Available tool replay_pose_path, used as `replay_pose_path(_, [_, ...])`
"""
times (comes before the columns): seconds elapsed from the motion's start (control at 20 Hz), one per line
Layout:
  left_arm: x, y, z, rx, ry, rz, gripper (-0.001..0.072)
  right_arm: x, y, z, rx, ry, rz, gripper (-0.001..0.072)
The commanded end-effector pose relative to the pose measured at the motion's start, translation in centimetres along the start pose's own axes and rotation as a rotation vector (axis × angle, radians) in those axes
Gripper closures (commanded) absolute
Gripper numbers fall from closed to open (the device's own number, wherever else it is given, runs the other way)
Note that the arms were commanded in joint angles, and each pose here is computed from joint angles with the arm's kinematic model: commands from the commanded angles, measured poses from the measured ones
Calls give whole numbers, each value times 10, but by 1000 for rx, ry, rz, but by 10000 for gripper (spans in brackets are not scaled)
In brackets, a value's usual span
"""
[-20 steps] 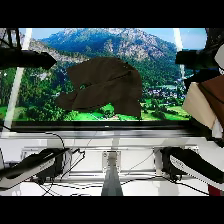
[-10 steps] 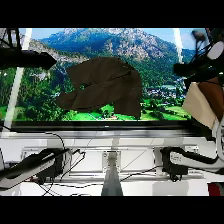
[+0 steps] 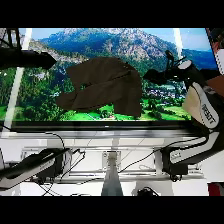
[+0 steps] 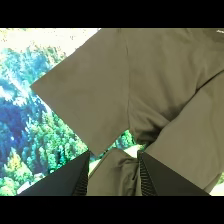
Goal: Fold the clothes and pants, and hang the long-sleeved shirts on hangers.
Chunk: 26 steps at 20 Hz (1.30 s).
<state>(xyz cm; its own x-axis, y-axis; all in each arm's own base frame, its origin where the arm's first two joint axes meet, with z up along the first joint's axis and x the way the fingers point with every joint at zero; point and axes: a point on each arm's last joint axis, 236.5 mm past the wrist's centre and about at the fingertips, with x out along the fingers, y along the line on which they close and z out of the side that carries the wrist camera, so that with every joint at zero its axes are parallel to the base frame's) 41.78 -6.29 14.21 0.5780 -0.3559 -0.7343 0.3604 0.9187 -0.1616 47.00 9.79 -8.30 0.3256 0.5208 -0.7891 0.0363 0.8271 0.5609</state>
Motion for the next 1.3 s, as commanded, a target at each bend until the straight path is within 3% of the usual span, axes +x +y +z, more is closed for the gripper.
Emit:
replay_pose_path(0.0, [4, 2, -1, -5, 8, 0, 383, 31, 10, 6, 13, -2, 29, 121])
replay_pose_path(0.05, [9, 4, -4, -10, 19, -3, 384, 38, 14, 1, 6, 19, 34, 125])
replay_pose_path(0.1, [14, 5, -6, -16, 32, -7, 383, 43, 16, -3, 2, 33, 36, 179])
replay_pose_path(0.4, [20, 7, -11, -22, 52, -13, 384, 42, 32, -12, -35, 81, 60, 666])
replay_pose_path(0.45, [15, 4, -10, -17, 49, -14, 383, 36, 36, -10, -63, 91, 60, 700])
replay_pose_path(0.6, [-12, 8, -6, 39, 20, 53, 384, -6, 48, 16, -216, 47, -4, 701])
replay_pose_path(0.85, [-79, 47, -34, 180, 123, 333, 384, -154, 68, 69, -423, -239, -203, 701])
replay_pose_path(1.1, [-37, 14, -101, 72, 290, 135, 384, -250, 44, 45, -374, -275, -402, 701])
replay_pose_path(1.25, [22, -27, -152, -141, 328, -78, 381, -254, 34, 8, -339, -138, -411, 701])
